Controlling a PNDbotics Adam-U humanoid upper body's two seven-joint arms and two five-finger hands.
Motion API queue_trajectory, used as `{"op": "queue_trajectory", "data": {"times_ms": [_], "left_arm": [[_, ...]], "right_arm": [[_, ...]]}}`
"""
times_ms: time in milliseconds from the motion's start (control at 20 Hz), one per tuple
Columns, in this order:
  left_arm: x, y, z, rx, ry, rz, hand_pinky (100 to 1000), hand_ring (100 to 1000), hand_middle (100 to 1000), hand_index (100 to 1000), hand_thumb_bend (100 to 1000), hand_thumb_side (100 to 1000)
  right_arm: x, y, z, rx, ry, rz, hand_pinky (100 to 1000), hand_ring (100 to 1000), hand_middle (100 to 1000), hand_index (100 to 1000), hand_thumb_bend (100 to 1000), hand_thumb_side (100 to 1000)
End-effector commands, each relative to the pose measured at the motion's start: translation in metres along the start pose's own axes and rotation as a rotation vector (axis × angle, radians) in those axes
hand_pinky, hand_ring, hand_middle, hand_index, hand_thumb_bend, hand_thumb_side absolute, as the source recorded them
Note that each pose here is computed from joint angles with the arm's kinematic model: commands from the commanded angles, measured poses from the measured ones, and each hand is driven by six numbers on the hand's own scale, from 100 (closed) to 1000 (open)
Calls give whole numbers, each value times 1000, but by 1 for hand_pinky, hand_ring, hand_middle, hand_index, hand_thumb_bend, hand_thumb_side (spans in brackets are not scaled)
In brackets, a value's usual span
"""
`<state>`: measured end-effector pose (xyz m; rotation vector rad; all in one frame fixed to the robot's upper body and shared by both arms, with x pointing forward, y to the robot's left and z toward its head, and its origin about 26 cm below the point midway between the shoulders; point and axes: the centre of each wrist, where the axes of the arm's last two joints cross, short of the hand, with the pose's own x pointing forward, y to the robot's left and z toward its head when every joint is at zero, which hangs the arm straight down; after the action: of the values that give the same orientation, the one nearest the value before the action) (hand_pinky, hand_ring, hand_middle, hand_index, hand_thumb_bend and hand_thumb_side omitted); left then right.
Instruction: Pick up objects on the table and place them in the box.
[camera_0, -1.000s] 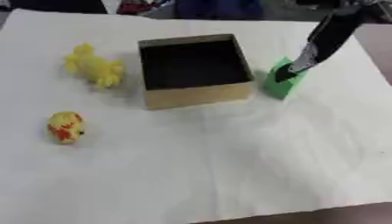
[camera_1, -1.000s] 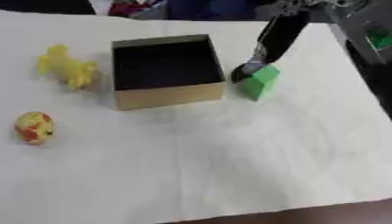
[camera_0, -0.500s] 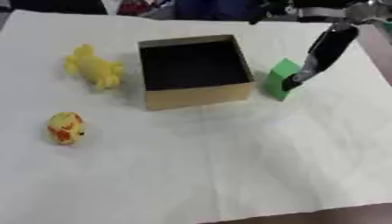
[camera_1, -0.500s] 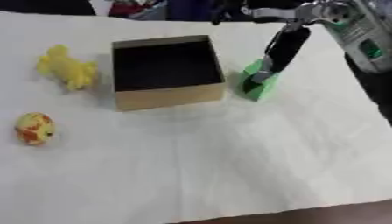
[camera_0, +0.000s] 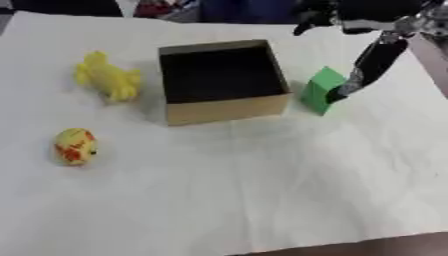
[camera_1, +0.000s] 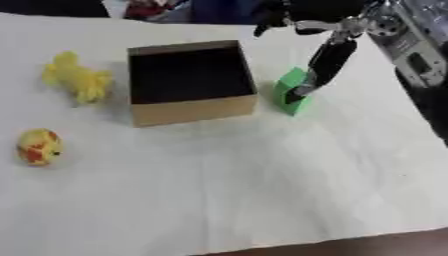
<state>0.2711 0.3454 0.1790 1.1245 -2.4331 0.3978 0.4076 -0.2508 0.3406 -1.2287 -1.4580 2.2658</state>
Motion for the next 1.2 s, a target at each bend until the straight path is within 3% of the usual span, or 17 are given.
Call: {"op": "queue_trajectory", "data": {"times_ms": [50, 300, 550, 1000, 1200], "left_arm": [[4, 2, -7, 3, -28, 5, 334, 575, 586, 764, 163, 1000], [4, 2, -6, 4, -23, 3, 332, 573, 584, 763, 165, 1000], [4, 2, -7, 5, -18, 2, 332, 570, 581, 762, 165, 1000], [4, 2, -6, 7, -9, 5, 331, 567, 578, 761, 162, 1000], [4, 2, -5, 8, -4, 8, 330, 565, 575, 756, 155, 1000]], "right_arm": [[-12, -1, 11, 20, 52, 42, 949, 1000, 976, 904, 712, 566], [-19, 12, 8, 57, 63, 53, 949, 1000, 978, 911, 728, 580], [-23, 13, 6, 78, 54, 89, 942, 1000, 983, 906, 816, 643], [-34, 20, 0, 98, 54, 162, 929, 1000, 976, 898, 810, 628], [-38, 28, -5, 74, 39, 153, 915, 1000, 957, 894, 759, 596]]}}
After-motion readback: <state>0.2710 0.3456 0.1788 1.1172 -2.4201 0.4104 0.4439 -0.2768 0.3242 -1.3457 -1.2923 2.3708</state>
